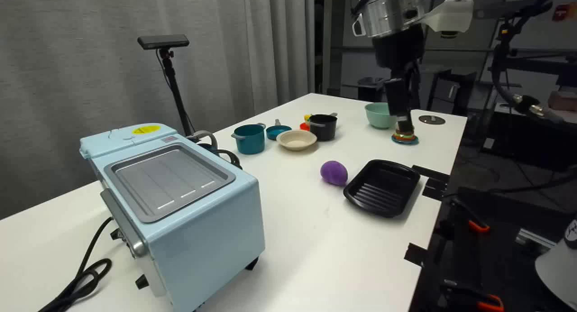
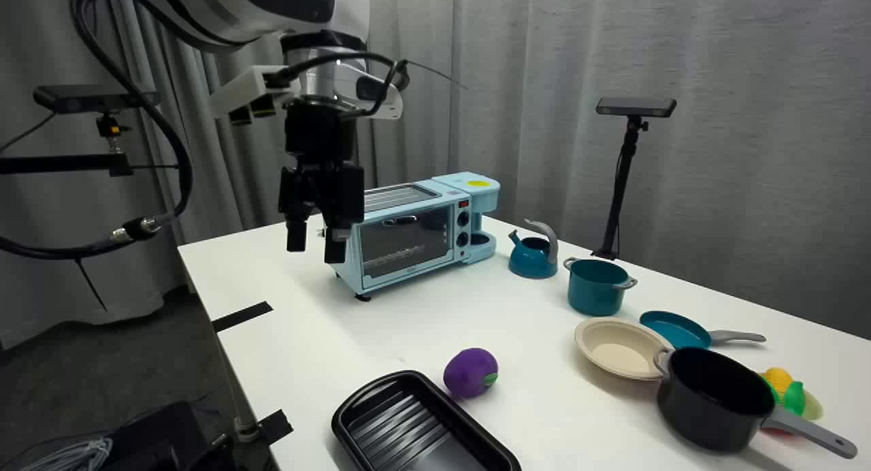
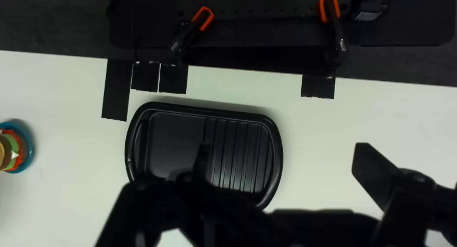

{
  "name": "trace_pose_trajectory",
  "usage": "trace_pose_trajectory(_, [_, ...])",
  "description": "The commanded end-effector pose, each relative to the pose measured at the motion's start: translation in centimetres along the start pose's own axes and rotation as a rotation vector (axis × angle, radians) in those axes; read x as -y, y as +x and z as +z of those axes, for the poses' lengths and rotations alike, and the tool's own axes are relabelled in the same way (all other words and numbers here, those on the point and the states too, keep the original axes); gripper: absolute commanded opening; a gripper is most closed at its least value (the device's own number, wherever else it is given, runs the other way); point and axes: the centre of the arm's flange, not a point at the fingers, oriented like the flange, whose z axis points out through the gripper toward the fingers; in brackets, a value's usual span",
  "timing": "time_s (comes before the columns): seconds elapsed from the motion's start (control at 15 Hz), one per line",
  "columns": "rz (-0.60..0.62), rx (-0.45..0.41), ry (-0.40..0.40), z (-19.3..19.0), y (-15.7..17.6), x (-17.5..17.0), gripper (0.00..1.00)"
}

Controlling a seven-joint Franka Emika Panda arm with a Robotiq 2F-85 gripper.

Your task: Put the purple object in the bowl

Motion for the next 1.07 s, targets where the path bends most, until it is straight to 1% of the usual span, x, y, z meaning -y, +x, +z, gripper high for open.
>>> trace_pose_trajectory(0.0, [0.000,0.001,0.000,0.0,0.0,0.0,1.00])
trace_pose_trajectory(0.4, [0.000,0.001,0.000,0.0,0.0,0.0,1.00])
trace_pose_trajectory(0.53, [0.000,-0.004,0.001,-0.1,0.7,0.0,1.00])
trace_pose_trajectory(0.8, [-0.006,-0.042,-0.007,-0.7,3.5,-0.1,1.00])
trace_pose_trajectory(1.0, [-0.008,-0.094,0.001,-0.7,7.1,-0.6,1.00])
